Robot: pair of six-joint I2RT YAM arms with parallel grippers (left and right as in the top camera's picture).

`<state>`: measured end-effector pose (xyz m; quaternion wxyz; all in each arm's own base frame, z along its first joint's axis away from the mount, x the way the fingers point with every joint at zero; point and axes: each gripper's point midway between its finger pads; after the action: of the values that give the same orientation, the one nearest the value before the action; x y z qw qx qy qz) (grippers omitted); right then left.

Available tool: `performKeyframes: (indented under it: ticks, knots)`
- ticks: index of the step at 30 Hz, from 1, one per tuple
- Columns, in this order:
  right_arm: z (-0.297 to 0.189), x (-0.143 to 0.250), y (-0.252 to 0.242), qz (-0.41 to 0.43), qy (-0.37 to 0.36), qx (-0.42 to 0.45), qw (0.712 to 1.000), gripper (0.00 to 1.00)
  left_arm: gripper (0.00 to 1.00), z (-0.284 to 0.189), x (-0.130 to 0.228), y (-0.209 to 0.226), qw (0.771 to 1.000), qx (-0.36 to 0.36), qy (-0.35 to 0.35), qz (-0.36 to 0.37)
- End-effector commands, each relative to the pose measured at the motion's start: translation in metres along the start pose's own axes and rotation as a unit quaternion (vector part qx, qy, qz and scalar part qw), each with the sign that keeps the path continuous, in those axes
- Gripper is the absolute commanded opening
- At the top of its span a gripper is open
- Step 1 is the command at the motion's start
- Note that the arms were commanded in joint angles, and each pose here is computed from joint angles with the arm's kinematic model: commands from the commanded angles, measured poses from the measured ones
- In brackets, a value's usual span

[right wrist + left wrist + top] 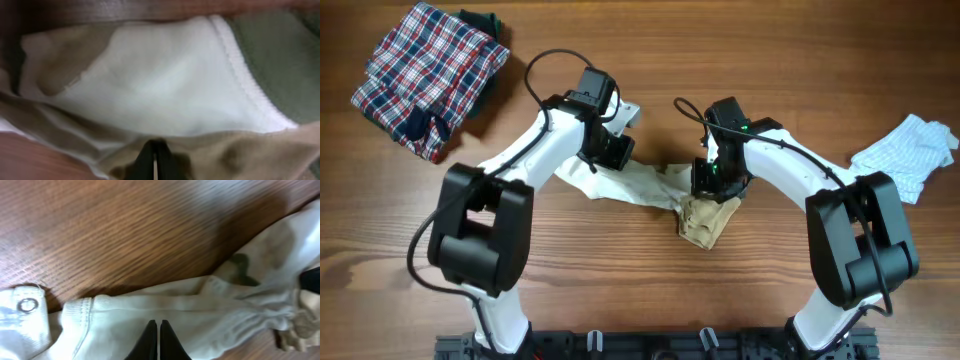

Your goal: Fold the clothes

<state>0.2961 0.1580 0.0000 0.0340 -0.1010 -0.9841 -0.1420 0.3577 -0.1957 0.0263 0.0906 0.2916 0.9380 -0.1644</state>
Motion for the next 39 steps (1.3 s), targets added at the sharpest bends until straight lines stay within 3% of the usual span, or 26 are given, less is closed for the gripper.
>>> performKeyframes:
  ticks: [1, 16, 23, 36, 39]
  knots:
    - [-0.004, -0.013, 0.005, -0.008, -0.032, -0.010, 0.999, 0.04, 0.04, 0.011, 0.009, 0.005, 1.000, -0.003, 0.019, -0.022]
    - [-0.007, -0.047, 0.018, -0.039, -0.104, -0.027, 0.993, 0.04, 0.04, 0.010, 0.016, 0.004, 0.999, -0.003, 0.033, -0.026]
    - [0.018, -0.041, 0.005, -0.037, -0.071, -0.006, 0.997, 0.04, 0.04, 0.010, 0.019, 0.003, 0.999, -0.001, 0.039, -0.028]
    - [0.018, -0.047, -0.005, -0.035, -0.088, 0.022, 0.995, 0.04, 0.04, 0.005, 0.050, -0.005, 0.994, 0.010, 0.102, -0.049]
    - [0.017, -0.048, -0.005, -0.034, -0.088, 0.022, 0.995, 0.04, 0.04, 0.002, 0.044, -0.005, 0.995, 0.007, 0.089, -0.048]
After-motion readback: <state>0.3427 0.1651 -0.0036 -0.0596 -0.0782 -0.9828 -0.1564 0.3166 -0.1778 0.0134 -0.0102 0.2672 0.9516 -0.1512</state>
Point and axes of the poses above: each gripper's point midway between its finger pads, its own z axis out along the fingers, its own y axis along the line the jaws close on, x = y × z, and after that the axes turned 8 degrees about z, right-handed
